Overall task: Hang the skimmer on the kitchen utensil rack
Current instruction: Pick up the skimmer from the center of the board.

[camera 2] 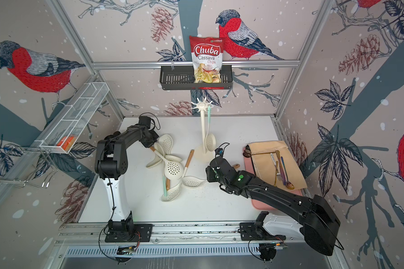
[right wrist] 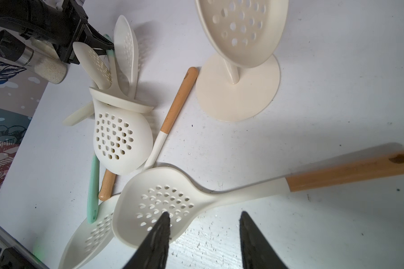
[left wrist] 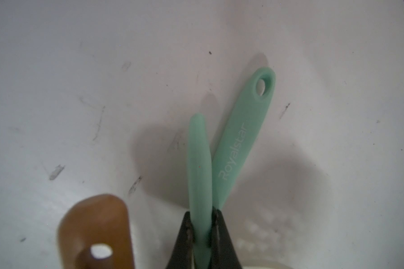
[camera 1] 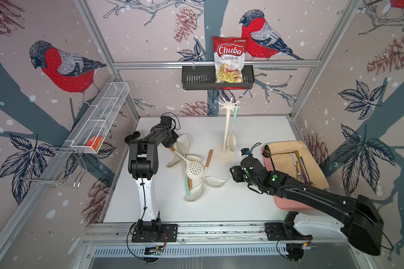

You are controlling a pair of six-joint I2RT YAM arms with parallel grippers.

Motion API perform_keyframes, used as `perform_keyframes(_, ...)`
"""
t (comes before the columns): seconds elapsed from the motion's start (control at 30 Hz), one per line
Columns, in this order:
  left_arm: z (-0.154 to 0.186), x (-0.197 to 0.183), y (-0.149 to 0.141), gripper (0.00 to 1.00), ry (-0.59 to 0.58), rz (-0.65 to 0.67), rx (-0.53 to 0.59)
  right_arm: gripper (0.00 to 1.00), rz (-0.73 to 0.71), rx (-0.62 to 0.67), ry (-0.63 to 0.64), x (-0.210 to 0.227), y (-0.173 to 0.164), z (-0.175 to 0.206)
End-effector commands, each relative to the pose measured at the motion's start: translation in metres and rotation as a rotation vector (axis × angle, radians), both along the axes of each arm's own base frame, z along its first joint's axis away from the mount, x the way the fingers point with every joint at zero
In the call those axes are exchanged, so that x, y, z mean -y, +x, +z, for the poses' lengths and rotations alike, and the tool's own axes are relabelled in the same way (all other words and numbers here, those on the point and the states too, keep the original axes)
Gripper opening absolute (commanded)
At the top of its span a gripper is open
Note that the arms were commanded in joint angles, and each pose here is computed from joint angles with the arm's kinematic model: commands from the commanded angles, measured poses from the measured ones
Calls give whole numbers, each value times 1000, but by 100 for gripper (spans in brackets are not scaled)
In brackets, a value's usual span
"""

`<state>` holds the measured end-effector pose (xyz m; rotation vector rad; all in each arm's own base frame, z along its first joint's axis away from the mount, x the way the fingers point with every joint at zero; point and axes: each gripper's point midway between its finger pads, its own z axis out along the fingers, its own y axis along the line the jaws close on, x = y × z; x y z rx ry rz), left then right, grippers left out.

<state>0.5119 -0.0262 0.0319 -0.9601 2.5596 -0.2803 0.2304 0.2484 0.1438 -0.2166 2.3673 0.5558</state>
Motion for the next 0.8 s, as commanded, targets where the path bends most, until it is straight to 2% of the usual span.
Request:
perform_keyframes(0.0,8,6,13,0,6,-114,55,48,-27,-1,-9,8,0,-1)
perform_keyframes(0.23,77,28,37,0,-66,-223,293,48,-60,20,-2,15,2,4)
perform_keyframes(0.5,181,59,30,0,-130,-412,646,50,-116,139,62,32,9,34)
perform_keyframes(0.6,216,71,18,0,-163,-487,782,56,-145,182,103,43,11,45)
perform_keyframes(0.67,240,81,8,0,-201,-546,863,65,-154,223,156,48,13,57)
perform_keyframes(0.77,274,93,-17,0,-249,-615,977,74,-92,276,258,45,12,79)
